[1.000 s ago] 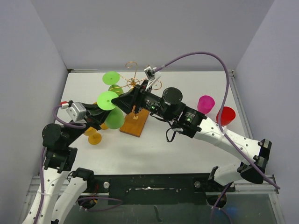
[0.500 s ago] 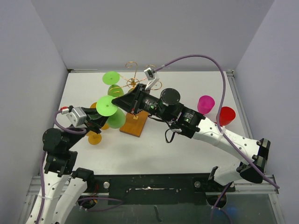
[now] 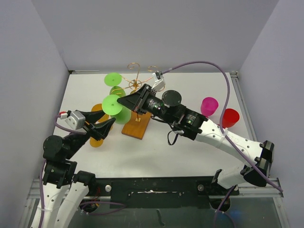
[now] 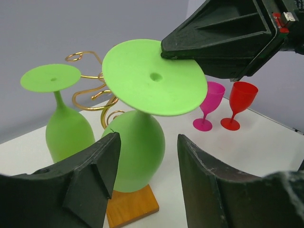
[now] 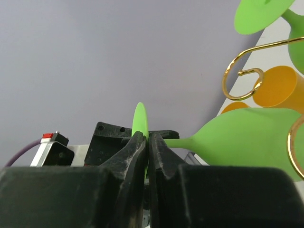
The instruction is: Place the wine glass upside down on the wine glass rack
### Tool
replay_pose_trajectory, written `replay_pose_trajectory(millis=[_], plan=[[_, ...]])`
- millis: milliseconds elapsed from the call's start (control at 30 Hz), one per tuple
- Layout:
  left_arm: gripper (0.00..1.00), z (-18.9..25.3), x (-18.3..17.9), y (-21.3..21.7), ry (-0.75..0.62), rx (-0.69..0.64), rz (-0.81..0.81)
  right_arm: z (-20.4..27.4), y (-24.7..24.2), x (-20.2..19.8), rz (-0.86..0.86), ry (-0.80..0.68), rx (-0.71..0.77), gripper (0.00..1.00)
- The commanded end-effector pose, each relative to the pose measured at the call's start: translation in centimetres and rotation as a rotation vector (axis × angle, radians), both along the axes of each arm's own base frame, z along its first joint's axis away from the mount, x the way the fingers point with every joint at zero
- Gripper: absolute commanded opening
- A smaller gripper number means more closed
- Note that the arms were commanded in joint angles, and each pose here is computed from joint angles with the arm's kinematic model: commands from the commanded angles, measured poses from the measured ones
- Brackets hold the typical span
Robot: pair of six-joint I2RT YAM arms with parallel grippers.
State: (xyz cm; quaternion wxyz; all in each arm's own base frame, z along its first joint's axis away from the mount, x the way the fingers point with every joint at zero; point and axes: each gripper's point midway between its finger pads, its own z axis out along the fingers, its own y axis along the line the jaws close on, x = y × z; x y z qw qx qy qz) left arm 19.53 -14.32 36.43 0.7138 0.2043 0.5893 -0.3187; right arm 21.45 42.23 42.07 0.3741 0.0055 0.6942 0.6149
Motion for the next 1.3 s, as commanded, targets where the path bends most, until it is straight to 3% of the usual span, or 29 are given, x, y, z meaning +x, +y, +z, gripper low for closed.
replay_pose_trajectory(millis=[0,200,333,500,733,833,1033,1267], plan=[[0.50,-0.6,0.7,1.3,0.042,-0.027,0.092,0.8,-1.2,2.0,-0.083,0.076,0.087,0.00],[0.50,0.0,0.6,2.7,0.026,-0.074,0.169,0.1,-1.9,3.3,-0.143,0.127,0.096,0.00],[0.50,1.7,0.6,4.2,0.013,-0.186,0.251,-0.3,-2.4,4.2,-0.188,0.144,0.088,0.00],[0.50,3.7,0.6,5.2,0.030,-0.322,0.288,-0.3,-2.8,5.5,-0.241,0.142,0.082,0.00],[0.51,4.7,1.3,5.4,0.053,-0.387,0.298,-0.6,-3.2,7.3,-0.317,0.129,0.056,0.00],[0.51,4.3,2.3,6.4,0.069,-0.430,0.362,-0.7,-3.1,7.9,-0.334,0.120,0.047,0.00],[0.51,1.4,4.0,11.2,0.159,-0.551,0.648,-0.1,-3.6,8.7,-0.366,0.079,0.030,0.00],[0.51,-1.1,5.2,12.2,0.149,-0.535,0.722,0.2,-3.6,9.3,-0.383,0.048,0.003,0.00]])
